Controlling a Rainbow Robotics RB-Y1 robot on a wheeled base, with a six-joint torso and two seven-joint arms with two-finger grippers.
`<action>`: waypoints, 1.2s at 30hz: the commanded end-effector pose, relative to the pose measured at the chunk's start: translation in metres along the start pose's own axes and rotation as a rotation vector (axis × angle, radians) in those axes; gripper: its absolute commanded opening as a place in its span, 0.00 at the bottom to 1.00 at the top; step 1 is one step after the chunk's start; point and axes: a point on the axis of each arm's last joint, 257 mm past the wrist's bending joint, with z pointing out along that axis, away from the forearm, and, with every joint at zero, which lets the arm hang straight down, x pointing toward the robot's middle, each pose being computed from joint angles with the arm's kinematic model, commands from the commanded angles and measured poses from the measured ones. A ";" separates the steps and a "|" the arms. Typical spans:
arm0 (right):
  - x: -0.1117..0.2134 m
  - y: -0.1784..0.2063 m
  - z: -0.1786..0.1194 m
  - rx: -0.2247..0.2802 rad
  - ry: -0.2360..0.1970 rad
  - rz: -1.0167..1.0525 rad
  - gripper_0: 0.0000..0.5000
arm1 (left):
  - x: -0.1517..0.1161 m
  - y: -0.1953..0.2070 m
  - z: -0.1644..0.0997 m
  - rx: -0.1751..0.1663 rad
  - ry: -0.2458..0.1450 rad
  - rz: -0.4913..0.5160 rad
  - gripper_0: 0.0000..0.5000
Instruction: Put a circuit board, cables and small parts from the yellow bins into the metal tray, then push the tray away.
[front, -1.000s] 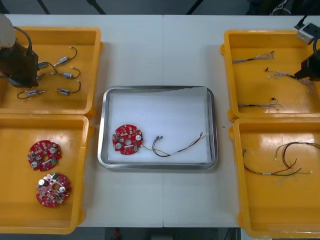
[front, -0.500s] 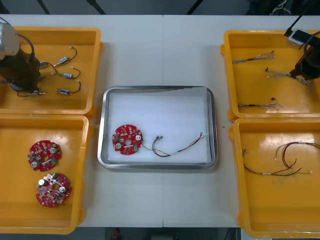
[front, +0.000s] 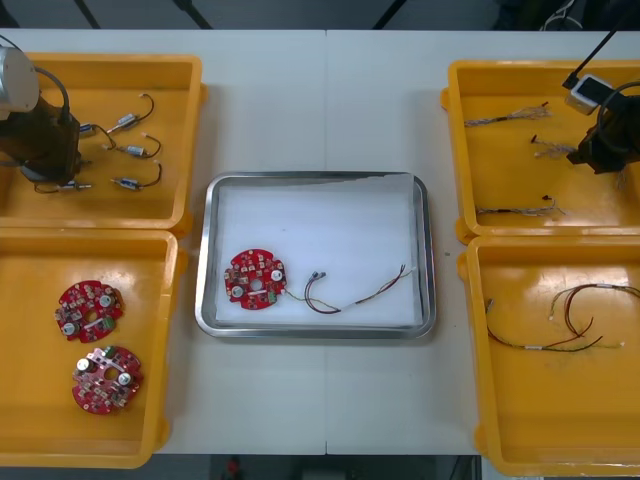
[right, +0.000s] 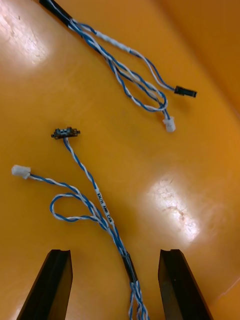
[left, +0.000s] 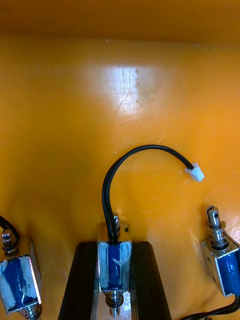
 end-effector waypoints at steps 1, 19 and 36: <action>-0.004 -0.040 -0.023 0.079 -0.012 -0.019 1.00 | 0.001 0.010 0.008 -0.012 -0.006 0.069 0.00; 0.014 -0.037 -0.007 0.095 -0.001 0.051 1.00 | -0.031 -0.034 -0.081 -0.006 -0.092 0.324 0.00; 0.018 -0.017 0.010 0.062 -0.010 0.122 1.00 | 0.019 -0.018 -0.142 -0.075 -0.048 0.528 0.00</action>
